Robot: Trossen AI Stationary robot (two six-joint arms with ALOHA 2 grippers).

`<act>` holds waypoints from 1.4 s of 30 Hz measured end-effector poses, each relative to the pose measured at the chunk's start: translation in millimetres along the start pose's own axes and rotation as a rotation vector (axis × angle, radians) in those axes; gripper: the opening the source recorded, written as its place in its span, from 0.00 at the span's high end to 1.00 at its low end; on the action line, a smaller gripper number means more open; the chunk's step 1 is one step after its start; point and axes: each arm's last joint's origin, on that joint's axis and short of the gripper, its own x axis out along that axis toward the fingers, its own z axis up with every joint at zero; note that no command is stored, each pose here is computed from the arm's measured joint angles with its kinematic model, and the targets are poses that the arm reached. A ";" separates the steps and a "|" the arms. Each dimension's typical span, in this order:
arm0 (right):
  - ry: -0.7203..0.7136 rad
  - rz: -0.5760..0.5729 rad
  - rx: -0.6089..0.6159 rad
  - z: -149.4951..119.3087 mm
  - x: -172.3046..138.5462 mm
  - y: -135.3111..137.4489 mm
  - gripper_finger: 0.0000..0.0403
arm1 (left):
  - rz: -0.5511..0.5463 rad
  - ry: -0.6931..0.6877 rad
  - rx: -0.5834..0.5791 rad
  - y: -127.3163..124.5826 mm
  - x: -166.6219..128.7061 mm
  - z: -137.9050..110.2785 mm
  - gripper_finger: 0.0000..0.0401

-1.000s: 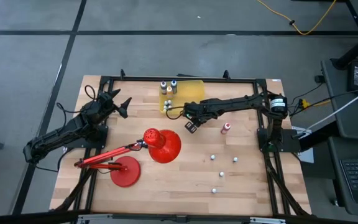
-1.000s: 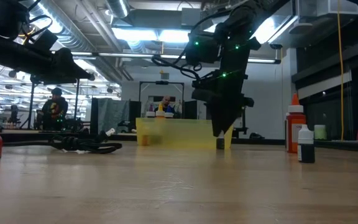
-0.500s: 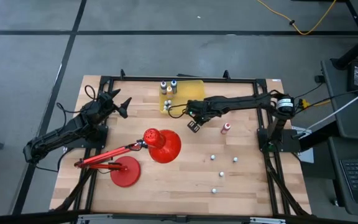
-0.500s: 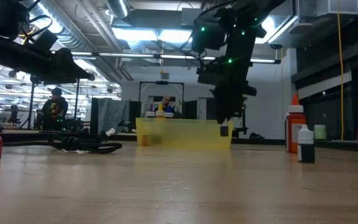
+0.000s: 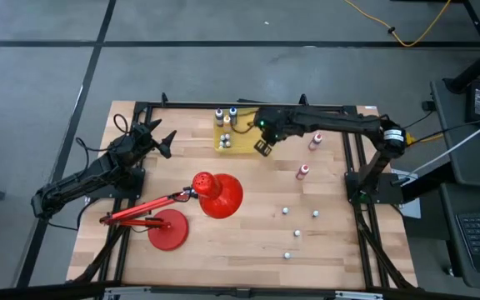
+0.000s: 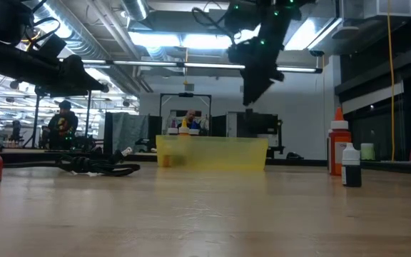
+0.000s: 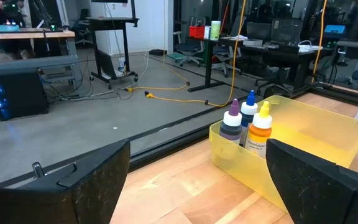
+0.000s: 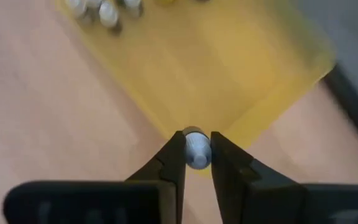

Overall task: Pick & Place food coloring
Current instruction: Put the green food coloring bottle into the yellow bin

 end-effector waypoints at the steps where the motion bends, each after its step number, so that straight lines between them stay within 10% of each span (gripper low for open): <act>1: -0.016 -0.007 -0.005 4.3 -2.8 -3.6 0.85 | -0.001 0.000 0.000 0.0 0.0 0.0 0.09; 42: 0.168 -0.014 -0.005 11.2 115.7 -15.7 0.84 | 0.000 0.000 0.000 0.0 0.0 0.0 0.09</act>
